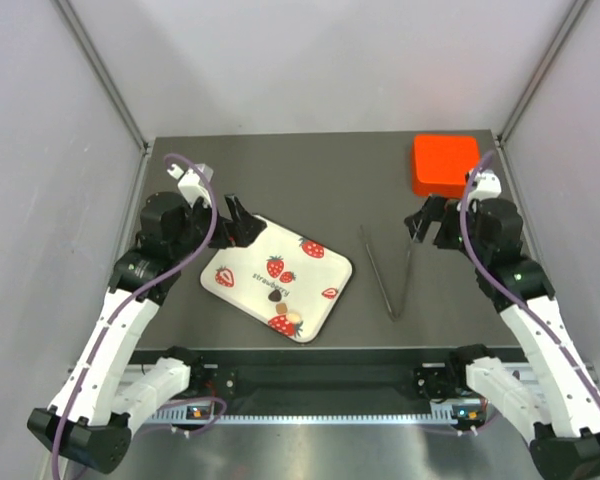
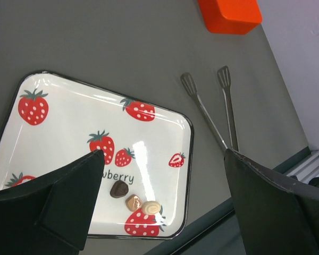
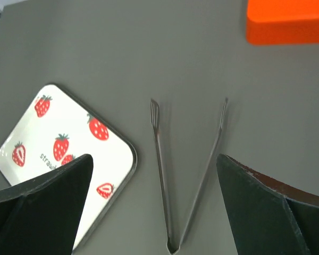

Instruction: Pack the chocolate

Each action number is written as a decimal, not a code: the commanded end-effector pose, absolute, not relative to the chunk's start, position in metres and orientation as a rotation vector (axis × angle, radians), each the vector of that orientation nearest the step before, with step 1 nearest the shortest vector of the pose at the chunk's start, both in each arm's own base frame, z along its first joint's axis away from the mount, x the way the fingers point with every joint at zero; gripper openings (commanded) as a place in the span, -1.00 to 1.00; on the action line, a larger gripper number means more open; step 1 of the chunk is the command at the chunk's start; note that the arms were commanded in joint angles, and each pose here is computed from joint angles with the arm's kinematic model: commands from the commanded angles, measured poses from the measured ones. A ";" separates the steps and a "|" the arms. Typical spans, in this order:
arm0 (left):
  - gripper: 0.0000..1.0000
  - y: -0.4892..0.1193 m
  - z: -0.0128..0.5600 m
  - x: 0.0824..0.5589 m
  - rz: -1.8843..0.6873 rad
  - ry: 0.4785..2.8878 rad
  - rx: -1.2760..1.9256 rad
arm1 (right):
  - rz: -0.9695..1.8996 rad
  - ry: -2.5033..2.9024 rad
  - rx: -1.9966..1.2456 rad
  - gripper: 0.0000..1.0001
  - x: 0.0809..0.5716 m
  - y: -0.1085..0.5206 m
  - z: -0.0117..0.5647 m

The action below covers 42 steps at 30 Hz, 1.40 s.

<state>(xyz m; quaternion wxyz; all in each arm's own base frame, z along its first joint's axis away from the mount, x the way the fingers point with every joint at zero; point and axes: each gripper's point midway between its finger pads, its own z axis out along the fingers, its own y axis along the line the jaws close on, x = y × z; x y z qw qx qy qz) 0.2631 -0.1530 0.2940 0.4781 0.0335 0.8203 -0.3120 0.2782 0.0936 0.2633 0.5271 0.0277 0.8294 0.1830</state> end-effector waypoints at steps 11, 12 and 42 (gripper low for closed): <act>0.96 -0.151 0.282 0.257 -0.774 1.921 0.080 | 0.356 1.900 0.160 0.99 0.261 0.070 0.237; 0.96 -0.151 0.282 0.257 -0.767 1.919 0.086 | 0.355 1.900 0.153 0.99 0.262 0.070 0.240; 0.96 -0.150 0.290 0.258 -0.744 1.912 0.116 | 0.337 1.856 0.112 0.99 0.270 0.071 0.284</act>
